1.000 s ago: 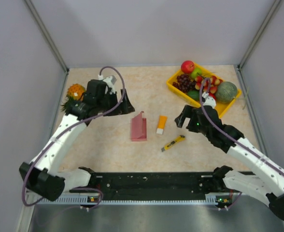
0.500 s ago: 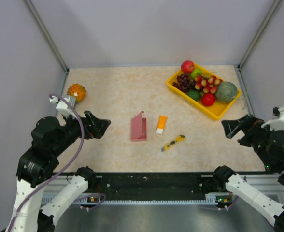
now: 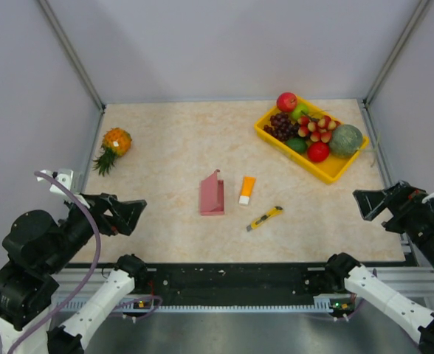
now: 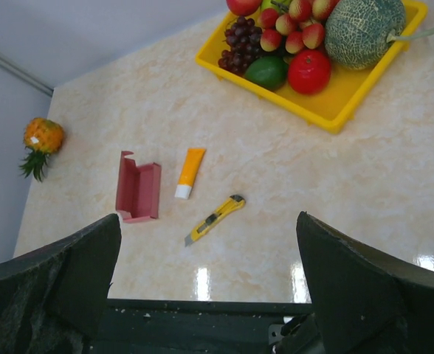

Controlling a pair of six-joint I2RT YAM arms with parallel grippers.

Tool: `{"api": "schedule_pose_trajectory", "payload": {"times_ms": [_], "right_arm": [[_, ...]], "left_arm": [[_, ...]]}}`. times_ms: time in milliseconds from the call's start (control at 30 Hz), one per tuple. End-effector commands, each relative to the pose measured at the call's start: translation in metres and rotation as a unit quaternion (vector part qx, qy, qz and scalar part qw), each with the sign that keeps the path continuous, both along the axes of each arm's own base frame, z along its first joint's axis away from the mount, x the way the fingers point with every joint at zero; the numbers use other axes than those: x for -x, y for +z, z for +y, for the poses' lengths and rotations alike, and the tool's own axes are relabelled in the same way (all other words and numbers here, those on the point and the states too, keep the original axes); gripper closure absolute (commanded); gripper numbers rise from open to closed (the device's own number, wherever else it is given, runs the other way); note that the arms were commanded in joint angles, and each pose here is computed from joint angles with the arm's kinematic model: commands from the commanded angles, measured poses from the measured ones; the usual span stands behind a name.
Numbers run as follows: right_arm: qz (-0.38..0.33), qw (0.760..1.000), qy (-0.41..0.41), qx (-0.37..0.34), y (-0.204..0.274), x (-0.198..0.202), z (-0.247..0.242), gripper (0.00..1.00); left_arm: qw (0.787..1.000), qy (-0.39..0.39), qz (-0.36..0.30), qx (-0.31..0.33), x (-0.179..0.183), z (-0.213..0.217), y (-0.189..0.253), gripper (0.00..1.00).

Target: Unpack the express box

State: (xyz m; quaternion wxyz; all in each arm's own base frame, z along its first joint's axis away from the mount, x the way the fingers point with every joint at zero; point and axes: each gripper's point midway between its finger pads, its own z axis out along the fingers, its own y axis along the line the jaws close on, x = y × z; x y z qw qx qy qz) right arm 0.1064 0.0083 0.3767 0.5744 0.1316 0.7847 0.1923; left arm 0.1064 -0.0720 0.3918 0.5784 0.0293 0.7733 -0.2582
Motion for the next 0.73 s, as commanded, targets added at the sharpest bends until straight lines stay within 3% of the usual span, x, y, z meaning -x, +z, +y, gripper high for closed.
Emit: {"api": "schedule_pose_trajectory", "payload": {"times_ms": [0, 700], "right_arm": [[0.010, 1.000, 0.000, 0.013, 0.000, 0.000, 0.000, 0.01], [0.014, 1.000, 0.010, 0.000, -0.006, 0.007, 0.001, 0.01]], "left_arm": [[1.000, 0.018, -0.006, -0.015, 0.003, 0.010, -0.001, 0.01], [0.999, 0.045, -0.019, -0.016, 0.009, 0.023, 0.005, 0.01]]}}
